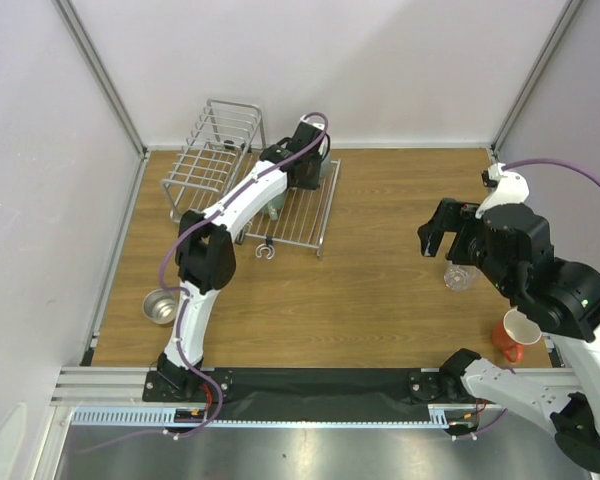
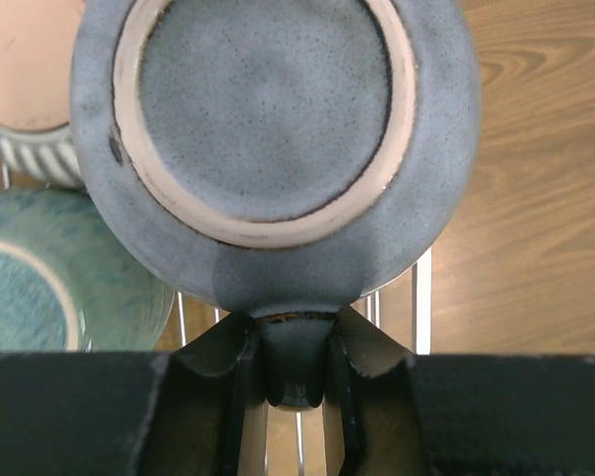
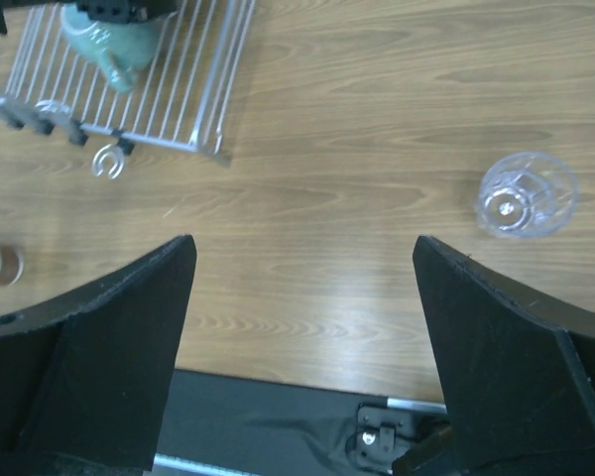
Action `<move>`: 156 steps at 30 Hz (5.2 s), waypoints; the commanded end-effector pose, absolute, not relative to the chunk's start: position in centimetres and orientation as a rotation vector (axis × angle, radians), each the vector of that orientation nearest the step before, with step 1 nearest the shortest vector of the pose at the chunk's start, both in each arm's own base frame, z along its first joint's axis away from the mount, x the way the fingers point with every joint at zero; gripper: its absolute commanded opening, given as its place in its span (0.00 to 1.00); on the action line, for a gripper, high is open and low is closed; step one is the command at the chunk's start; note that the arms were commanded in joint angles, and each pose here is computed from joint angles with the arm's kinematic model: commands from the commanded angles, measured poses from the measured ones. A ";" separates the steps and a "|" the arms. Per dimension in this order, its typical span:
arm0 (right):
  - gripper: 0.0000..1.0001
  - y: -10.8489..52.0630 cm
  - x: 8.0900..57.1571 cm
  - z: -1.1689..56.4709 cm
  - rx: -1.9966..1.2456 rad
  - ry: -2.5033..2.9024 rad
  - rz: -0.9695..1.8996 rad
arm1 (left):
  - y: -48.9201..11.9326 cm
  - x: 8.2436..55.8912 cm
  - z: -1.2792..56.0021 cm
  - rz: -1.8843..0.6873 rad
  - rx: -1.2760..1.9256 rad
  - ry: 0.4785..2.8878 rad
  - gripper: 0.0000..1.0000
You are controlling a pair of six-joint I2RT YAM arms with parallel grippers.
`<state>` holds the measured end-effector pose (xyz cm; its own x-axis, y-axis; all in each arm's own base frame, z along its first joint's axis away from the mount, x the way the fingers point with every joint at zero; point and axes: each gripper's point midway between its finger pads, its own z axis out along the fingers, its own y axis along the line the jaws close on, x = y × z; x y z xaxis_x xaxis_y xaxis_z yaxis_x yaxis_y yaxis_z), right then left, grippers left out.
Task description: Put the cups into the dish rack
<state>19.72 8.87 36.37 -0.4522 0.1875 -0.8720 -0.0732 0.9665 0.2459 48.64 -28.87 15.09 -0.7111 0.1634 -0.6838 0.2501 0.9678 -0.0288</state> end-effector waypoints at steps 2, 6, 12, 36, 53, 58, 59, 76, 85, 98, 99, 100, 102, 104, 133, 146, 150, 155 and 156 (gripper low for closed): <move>0.96 8.3 20.9 37.0 0.081 2.017 0.285 | -30.9 52.7 20.3 -0.231 0.228 2.150 0.00; 0.96 7.6 21.3 36.4 0.107 2.054 0.320 | -30.4 53.8 19.0 -0.178 0.209 2.139 0.00; 0.95 6.9 21.6 35.8 0.130 2.087 0.329 | -29.6 55.1 17.3 -0.140 0.153 2.150 0.00; 0.93 6.5 21.7 34.7 0.111 2.166 0.318 | -24.7 57.1 15.0 0.067 0.044 2.145 0.00; 0.91 6.6 21.9 34.1 0.183 2.173 0.346 | -22.8 57.3 13.3 0.011 0.016 2.216 0.00; 0.90 6.6 21.9 34.0 0.211 2.170 0.360 | -23.3 57.2 13.0 -0.011 0.038 2.228 0.00; 0.90 6.6 22.0 33.9 0.216 2.173 0.360 | -23.4 57.1 12.8 -0.027 0.046 2.235 0.02; 0.88 7.3 21.7 33.5 0.264 2.173 0.423 | -24.8 55.6 13.6 -0.056 0.089 2.246 0.70; 0.88 7.3 21.9 33.0 0.288 2.169 0.429 | -24.7 54.2 15.6 -0.075 0.055 2.245 0.78; 0.88 6.3 21.5 31.4 0.381 2.218 0.368 | -26.0 50.8 18.3 -0.122 0.072 2.254 0.82; 0.89 6.3 21.2 31.4 0.383 2.216 0.369 | -25.9 50.5 18.4 -0.125 0.068 2.257 0.82; 0.89 6.3 21.1 31.4 0.386 2.216 0.370 | -25.7 50.1 19.2 -0.131 0.064 2.248 0.82; 0.89 6.1 20.8 31.1 0.399 2.216 0.367 | -25.7 49.4 19.7 -0.141 0.061 2.244 0.82; 0.89 5.9 20.6 30.8 0.425 2.226 0.359 | -25.6 48.7 21.2 -0.160 0.052 2.229 0.82; 0.89 -0.9 14.8 25.0 0.763 2.378 -0.076 | -29.0 28.2 31.4 -0.876 0.238 2.128 1.00; 0.64 -7.6 14.3 20.6 1.235 2.355 -0.263 | -26.9 21.0 33.5 -1.053 0.495 1.964 1.00; 0.68 -8.8 14.8 18.7 1.368 2.384 -0.294 | -27.0 18.6 33.5 -1.115 0.615 1.899 1.00; 0.73 -11.1 13.5 19.1 1.504 2.314 -0.422 | -26.8 17.4 33.1 -0.979 0.733 1.880 1.00; 0.73 -11.4 13.5 19.0 1.507 2.306 -0.446 | -26.8 17.3 33.3 -0.970 0.740 1.873 1.00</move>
